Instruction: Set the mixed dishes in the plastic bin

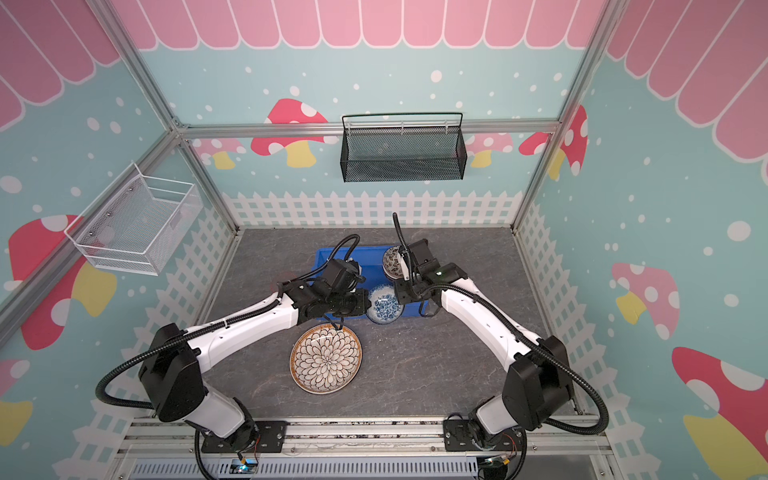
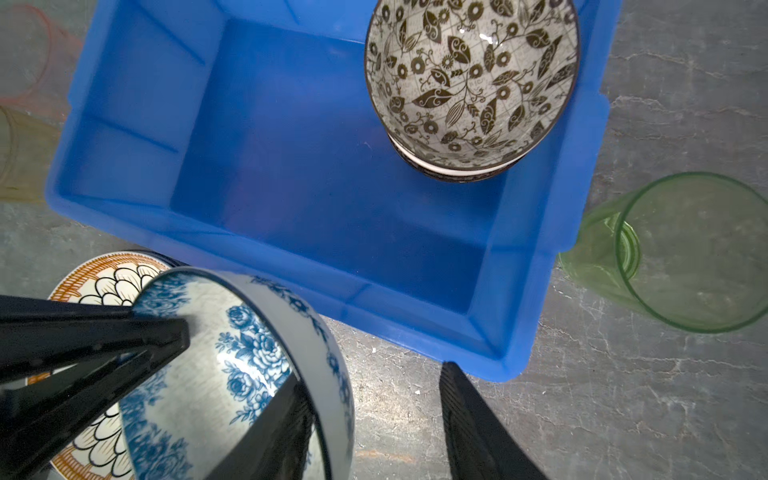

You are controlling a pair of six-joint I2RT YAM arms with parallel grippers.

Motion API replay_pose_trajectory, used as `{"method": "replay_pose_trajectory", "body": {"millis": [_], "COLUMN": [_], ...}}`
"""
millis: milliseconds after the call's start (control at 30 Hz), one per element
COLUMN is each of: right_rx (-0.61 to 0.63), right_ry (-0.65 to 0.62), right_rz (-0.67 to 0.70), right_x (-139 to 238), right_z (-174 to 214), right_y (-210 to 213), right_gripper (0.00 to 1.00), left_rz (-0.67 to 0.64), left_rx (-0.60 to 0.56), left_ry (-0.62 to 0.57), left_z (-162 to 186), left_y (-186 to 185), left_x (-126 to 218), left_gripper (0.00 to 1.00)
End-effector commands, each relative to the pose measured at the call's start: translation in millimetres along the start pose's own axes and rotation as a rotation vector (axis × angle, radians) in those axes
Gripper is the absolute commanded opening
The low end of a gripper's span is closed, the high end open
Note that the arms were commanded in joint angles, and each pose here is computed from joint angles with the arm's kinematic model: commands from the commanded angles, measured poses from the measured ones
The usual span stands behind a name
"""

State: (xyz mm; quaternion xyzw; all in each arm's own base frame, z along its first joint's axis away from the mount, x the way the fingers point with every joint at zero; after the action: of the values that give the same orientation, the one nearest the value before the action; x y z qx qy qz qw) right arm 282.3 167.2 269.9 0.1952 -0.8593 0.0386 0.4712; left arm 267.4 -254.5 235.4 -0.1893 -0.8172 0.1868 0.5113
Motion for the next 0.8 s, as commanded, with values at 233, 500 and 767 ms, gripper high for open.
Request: {"method": "replay_pose_trajectory", "body": {"millis": [233, 500, 767], "right_rx": [-0.041, -0.124, -0.178], "right_ry": [-0.072, -0.108, -0.096], "right_rz": [0.094, 0.169, 0.244], "right_x": [35, 60, 69], "right_z": [14, 51, 82], "right_y": [-27, -67, -76], "right_gripper": [0.65, 0.74, 0.98], "left_rz": [0.013, -0.001, 0.026], "left_rx": [-0.067, -0.120, -0.109], "left_ry": [-0.043, -0.120, -0.187], "left_z": [-25, -68, -114], "left_y": [-18, -30, -37], "left_x": [7, 9, 1], "left_gripper": [0.00, 0.00, 0.00]}}
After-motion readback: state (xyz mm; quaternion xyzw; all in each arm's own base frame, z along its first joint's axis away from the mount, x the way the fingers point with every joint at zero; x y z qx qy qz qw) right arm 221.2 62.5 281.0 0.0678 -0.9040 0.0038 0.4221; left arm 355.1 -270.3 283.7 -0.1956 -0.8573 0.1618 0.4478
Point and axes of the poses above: each gripper's point midway between its finger pads, its own x axis back along the fingers, its own y axis along the line the jaws close on, z = x × y, the point moved 10 cm from there along x, back along the fingers, and after that the axes turned 2 degrees about x, right-handed, at the moved point
